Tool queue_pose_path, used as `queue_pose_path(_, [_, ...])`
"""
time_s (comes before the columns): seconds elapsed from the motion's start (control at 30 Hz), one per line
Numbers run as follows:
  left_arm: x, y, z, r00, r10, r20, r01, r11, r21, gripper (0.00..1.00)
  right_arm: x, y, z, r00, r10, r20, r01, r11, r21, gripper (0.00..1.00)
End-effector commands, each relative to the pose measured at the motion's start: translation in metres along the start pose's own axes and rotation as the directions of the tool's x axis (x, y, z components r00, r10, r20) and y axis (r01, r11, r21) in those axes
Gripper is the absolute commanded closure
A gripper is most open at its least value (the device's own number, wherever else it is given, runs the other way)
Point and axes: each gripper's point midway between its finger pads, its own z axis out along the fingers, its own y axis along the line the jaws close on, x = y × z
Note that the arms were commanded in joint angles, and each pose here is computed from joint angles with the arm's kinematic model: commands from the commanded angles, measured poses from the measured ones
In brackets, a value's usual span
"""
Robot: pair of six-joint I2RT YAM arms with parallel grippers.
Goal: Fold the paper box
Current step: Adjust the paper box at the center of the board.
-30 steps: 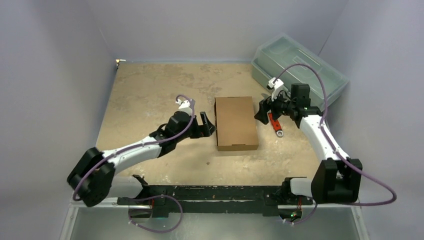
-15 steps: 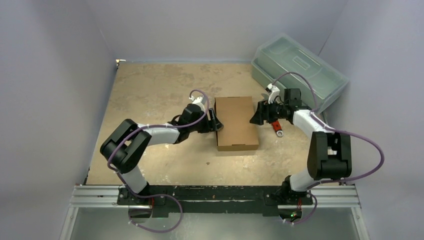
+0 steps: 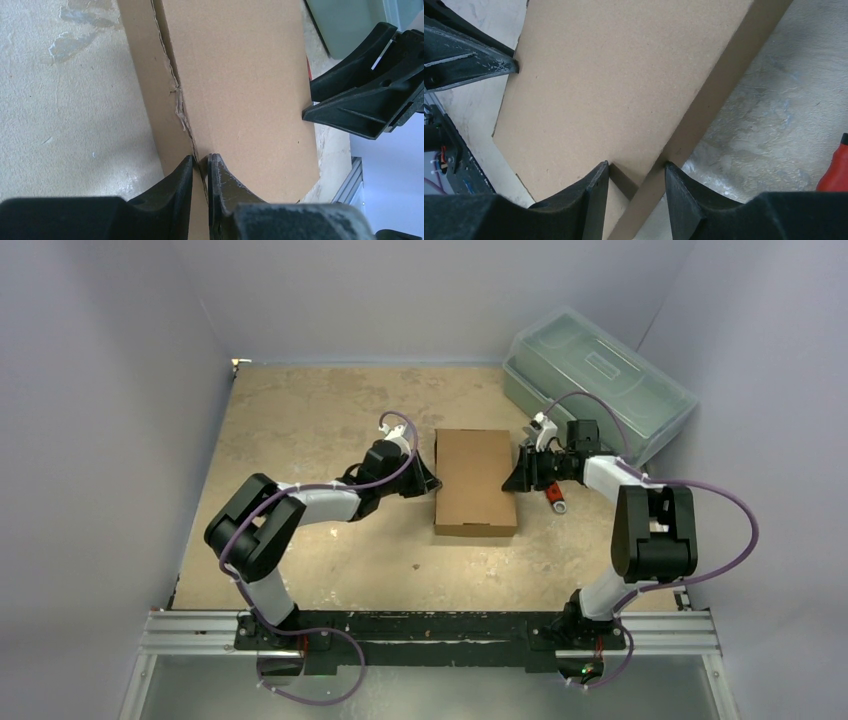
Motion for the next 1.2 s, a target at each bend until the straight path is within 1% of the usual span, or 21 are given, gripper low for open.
queue_pose_path(0.0, [0.002,-0.008,0.003,1.000,0.015,-0.017,-0.014,0.999,0.042,0.99,-0.008,0.023,-0.003,0.998,-0.053,0.023,0.054,0.996,-0.065,0.55])
queue_pose_path(0.1, [-0.004,-0.023,-0.002,1.000,0.013,-0.006,-0.013,0.995,0.098,1.00,-0.006,0.013,-0.001,0.999,-0.043,0.010,0.043,0.999,-0.013,0.55])
queue_pose_path(0.2, [-0.010,-0.042,-0.006,1.000,0.005,-0.005,-0.004,0.986,0.165,1.00,-0.002,0.006,0.002,1.000,-0.029,-0.009,0.029,1.000,0.006,0.58])
queue_pose_path(0.3, [-0.015,-0.060,-0.011,1.000,-0.005,-0.003,0.005,0.973,0.231,1.00,0.000,0.008,0.002,1.000,-0.024,-0.014,0.024,1.000,-0.007,0.58])
queue_pose_path(0.43, [-0.017,-0.073,-0.015,1.000,-0.001,-0.006,0.003,0.965,0.262,1.00,-0.003,0.018,0.000,0.999,-0.038,-0.001,0.037,0.998,-0.052,0.58])
queue_pose_path(0.53, [-0.015,-0.073,-0.015,1.000,0.005,-0.016,-0.001,0.967,0.255,0.99,-0.008,0.026,-0.003,0.998,-0.055,0.018,0.056,0.995,-0.078,0.58])
queue_pose_path(0.87, [0.004,-0.049,-0.004,0.998,-0.012,-0.060,0.023,0.980,0.200,0.98,-0.029,0.051,-0.023,0.985,-0.138,0.107,0.150,0.982,-0.111,0.58])
queue_pose_path(0.97, [0.008,-0.044,-0.002,0.998,-0.016,-0.066,0.028,0.982,0.187,0.98,-0.036,0.059,-0.027,0.974,-0.188,0.123,0.199,0.976,-0.086,0.58])
queue_pose_path(1.1, [0.008,-0.031,0.003,0.998,-0.022,-0.061,0.031,0.990,0.140,0.98,-0.040,0.088,-0.023,0.938,-0.333,0.099,0.338,0.941,-0.036,0.58])
queue_pose_path(1.13, [0.010,-0.013,0.007,0.997,-0.042,-0.067,0.049,0.994,0.102,0.97,-0.039,0.115,-0.017,0.899,-0.434,0.065,0.437,0.899,-0.039,0.57])
queue_pose_path(1.17, [0.010,-0.008,0.007,0.997,-0.049,-0.064,0.055,0.994,0.092,0.97,-0.036,0.122,-0.015,0.879,-0.474,0.042,0.476,0.878,-0.046,0.57])
